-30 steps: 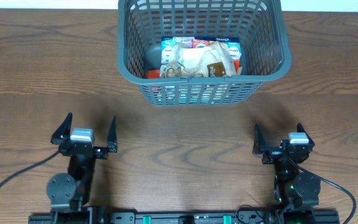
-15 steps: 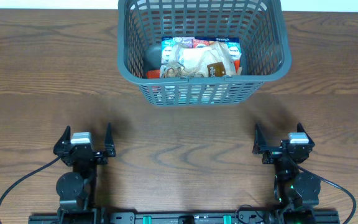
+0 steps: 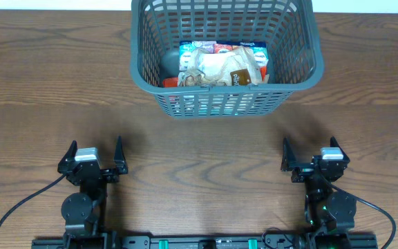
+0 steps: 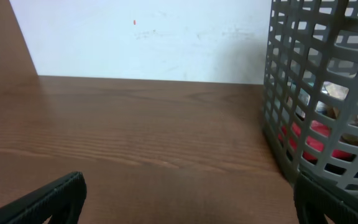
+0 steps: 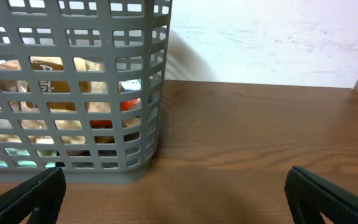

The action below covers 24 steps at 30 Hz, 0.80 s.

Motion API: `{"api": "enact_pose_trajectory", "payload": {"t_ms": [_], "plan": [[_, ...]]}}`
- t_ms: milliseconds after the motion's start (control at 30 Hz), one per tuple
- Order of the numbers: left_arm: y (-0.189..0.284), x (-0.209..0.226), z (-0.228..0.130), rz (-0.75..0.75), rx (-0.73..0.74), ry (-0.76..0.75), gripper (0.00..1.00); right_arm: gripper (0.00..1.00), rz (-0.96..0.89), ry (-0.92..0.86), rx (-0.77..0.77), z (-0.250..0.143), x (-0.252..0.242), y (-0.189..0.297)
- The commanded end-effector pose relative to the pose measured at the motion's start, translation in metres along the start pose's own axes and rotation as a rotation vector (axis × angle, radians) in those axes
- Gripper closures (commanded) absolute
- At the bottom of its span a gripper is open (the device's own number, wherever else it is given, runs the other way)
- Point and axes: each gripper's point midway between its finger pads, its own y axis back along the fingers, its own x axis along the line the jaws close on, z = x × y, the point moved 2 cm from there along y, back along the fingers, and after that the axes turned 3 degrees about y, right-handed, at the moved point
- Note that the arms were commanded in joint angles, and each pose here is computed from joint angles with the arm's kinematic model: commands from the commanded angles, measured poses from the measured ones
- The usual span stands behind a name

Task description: Pack container

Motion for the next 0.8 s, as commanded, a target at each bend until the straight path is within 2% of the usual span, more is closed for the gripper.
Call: {"api": "enact_pose_trajectory", "payload": {"t_ms": [0,300,767], "plan": [[-0.001,0.0,-0.016,0.001,0.053,0.009,0.01,0.01,-0.006,-0.013,-0.001,-0.001,0.0,0.0],[0.0,-0.018,-0.015,-0.124,0.05,-0.045,0.01,0.01,-0.006,-0.013,-0.001,-0.001,0.0,0.0],[0.0,-0.018,-0.018,-0.123,0.065,-0.044,0.01,0.01,-0.006,-0.013,-0.001,-0.001,0.0,0.0]]}}
